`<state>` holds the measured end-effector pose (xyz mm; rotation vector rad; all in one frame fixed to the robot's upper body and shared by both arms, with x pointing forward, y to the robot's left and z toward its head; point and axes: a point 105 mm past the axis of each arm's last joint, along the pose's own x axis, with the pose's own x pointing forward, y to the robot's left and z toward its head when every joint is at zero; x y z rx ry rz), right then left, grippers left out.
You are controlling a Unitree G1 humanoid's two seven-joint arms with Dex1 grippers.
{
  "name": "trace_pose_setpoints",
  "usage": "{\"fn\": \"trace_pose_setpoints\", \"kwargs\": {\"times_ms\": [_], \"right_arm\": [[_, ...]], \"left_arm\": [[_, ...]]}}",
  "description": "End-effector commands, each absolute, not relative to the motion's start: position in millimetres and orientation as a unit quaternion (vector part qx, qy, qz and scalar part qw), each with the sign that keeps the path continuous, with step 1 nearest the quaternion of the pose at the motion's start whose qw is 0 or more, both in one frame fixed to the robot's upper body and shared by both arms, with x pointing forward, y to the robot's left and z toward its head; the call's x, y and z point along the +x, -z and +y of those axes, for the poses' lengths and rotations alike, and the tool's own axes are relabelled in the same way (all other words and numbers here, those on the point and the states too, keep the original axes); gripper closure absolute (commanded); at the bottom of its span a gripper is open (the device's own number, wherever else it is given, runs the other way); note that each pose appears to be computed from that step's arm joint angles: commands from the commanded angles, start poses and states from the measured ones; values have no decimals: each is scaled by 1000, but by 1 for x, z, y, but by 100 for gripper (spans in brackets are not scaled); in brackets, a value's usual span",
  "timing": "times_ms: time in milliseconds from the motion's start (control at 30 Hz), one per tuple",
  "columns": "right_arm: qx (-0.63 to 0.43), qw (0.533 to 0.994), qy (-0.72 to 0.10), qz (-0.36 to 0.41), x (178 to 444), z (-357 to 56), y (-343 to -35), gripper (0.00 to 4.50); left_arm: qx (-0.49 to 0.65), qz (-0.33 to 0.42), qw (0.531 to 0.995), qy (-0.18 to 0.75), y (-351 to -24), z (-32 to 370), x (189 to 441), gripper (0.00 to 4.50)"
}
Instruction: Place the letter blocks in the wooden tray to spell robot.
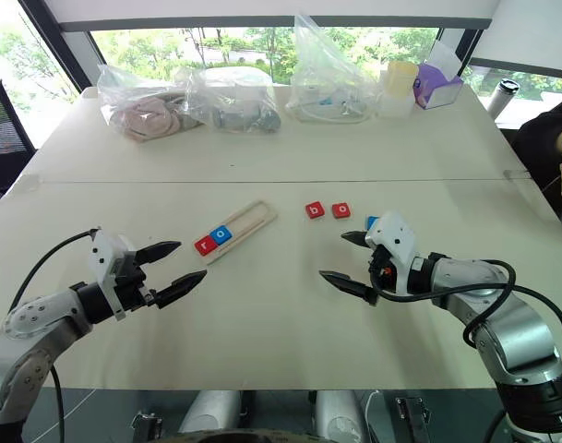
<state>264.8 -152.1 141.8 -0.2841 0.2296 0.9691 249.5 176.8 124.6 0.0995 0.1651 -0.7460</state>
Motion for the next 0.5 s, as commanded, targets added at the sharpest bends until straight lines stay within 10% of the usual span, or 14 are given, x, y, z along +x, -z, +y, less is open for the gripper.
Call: {"fn": "trace_pose_setpoints", "kwargs": {"times_ms": [33, 500], "right_arm": [[-142, 866, -471, 92, 264, -148, -150, 2], [-151, 867, -466, 88, 260, -141, -143, 2]], "left_arm": [[80, 68, 923, 370, -128, 177, 249, 0], [183, 64, 899, 392, -110, 199, 282, 0]]}}
